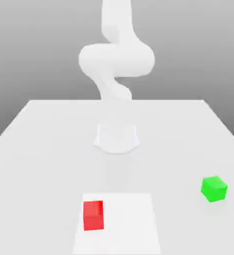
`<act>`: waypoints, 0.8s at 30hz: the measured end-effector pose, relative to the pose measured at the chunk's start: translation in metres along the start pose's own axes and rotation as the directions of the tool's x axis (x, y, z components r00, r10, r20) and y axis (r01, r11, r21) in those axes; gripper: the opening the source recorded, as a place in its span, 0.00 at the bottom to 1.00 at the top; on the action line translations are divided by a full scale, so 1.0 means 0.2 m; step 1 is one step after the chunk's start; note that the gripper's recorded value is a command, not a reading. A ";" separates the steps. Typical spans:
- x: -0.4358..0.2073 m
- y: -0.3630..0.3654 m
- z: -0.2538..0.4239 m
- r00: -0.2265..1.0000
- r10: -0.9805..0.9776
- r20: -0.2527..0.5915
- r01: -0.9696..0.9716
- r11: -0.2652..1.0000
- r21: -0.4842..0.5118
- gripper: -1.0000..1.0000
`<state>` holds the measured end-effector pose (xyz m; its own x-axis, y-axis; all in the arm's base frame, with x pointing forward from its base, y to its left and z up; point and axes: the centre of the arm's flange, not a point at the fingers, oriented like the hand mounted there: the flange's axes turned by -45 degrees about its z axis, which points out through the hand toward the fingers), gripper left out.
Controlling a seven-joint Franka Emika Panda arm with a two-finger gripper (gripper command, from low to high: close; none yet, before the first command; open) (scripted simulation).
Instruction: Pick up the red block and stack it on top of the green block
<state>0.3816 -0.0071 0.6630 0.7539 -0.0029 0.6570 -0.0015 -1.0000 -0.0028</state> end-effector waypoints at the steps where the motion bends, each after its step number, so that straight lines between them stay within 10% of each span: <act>1: -0.02 0.02 0.13 0.999 -0.005 0.036 0.005 1.000 0.000 0.50; 24: -1.46 0.27 1.91 0.752 -0.093 0.652 0.073 0.996 0.058 0.50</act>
<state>0.4122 -0.0590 0.1829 0.9958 0.0916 0.0030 0.0916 -0.9958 0.0009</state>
